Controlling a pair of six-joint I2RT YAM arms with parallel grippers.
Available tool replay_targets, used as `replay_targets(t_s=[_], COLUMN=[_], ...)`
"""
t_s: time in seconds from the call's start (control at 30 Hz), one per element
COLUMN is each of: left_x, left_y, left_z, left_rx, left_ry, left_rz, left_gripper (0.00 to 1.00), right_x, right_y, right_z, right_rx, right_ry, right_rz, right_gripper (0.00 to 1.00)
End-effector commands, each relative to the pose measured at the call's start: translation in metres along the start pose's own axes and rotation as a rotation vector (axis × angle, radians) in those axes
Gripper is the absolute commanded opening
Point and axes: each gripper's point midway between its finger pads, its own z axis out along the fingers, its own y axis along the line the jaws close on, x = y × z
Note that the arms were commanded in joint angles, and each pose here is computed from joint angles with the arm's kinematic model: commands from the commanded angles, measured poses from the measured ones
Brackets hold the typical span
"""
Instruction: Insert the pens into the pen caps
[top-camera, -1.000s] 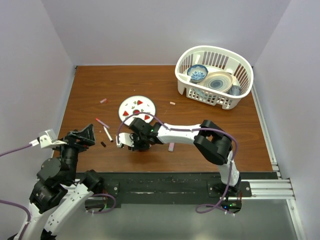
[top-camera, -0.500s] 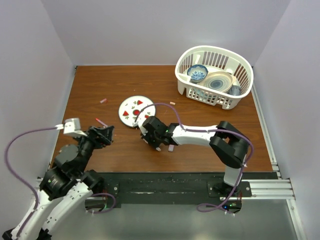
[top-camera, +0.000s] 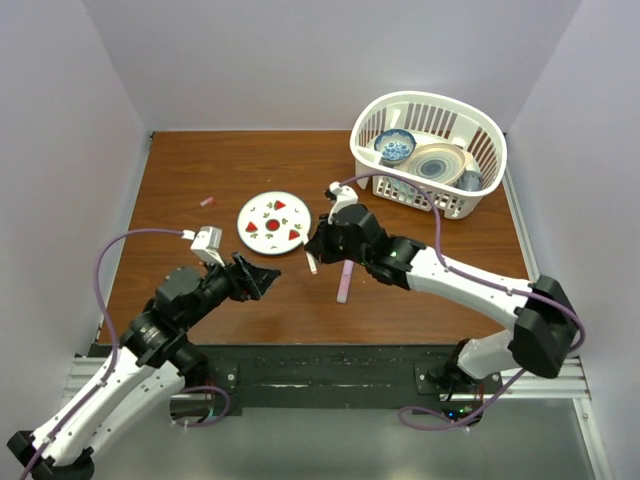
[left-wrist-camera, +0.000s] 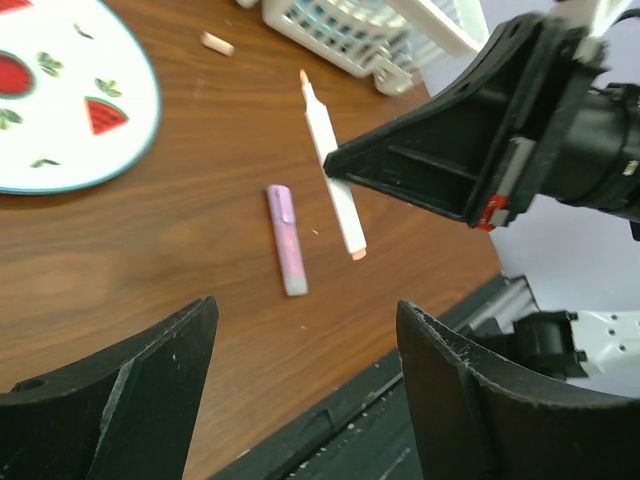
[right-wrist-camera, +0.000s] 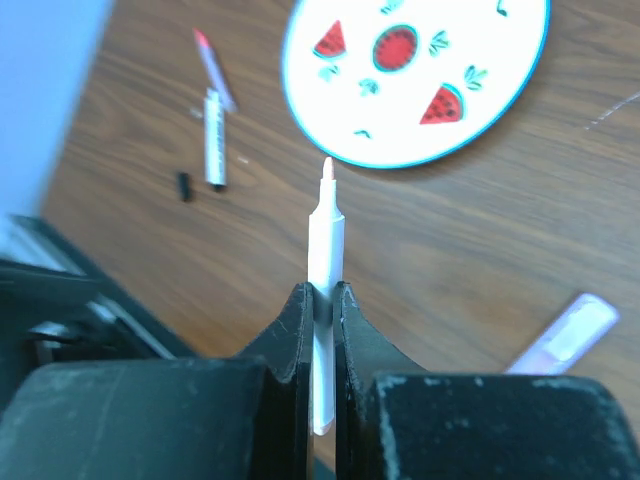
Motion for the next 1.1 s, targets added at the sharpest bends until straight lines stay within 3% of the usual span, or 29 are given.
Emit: replay_targets(t_s=[0.0,0.17,0.5,0.73,0.87,1.03,1.07], left_x=[-0.001,0.005,0.013,0.007,0.008,0.013,0.012], left_y=[-0.041,-0.054,-0.086,-0.092,-0.096,-0.095,-0.096], left_z=[0.014,0.031,0.043,0.044,0.044,0.045,0.045], left_rx=[0.215,0.293,0.493,0.523,0.56,0.567,0.573], left_ry=[0.017,0.054,0.117,0.096,0.096,0.106,0.102], left_rz=[-0.044,-0.056,-0.092,-0.095,-0.114,-0.129,-0.13], left_gripper=[0.77,0.75,0.68,0.62,0.53,0.52,0.47], right_x=[-0.024,-0.036,-0.039,-0.04,-0.036,-0.033,-0.033], right_y=[0.019,0.029,0.043,0.052,0.054,0.058,0.059], right_z=[-0.021,-0.041,-0.061,-0.071,-0.073,-0.074,-0.074], right_rx=[-0.087,-0.158,-0.249,-0.31,-0.323,-0.341,-0.343], right_ry=[-0.119,-0.181,-0.182,-0.201,-0.196,-0.198,-0.196], right_rz=[0.153,0.208,0.196,0.226,0.231,0.239,0.238], right_gripper=[0.0,0.0,0.0,0.0,0.0,0.0,0.0])
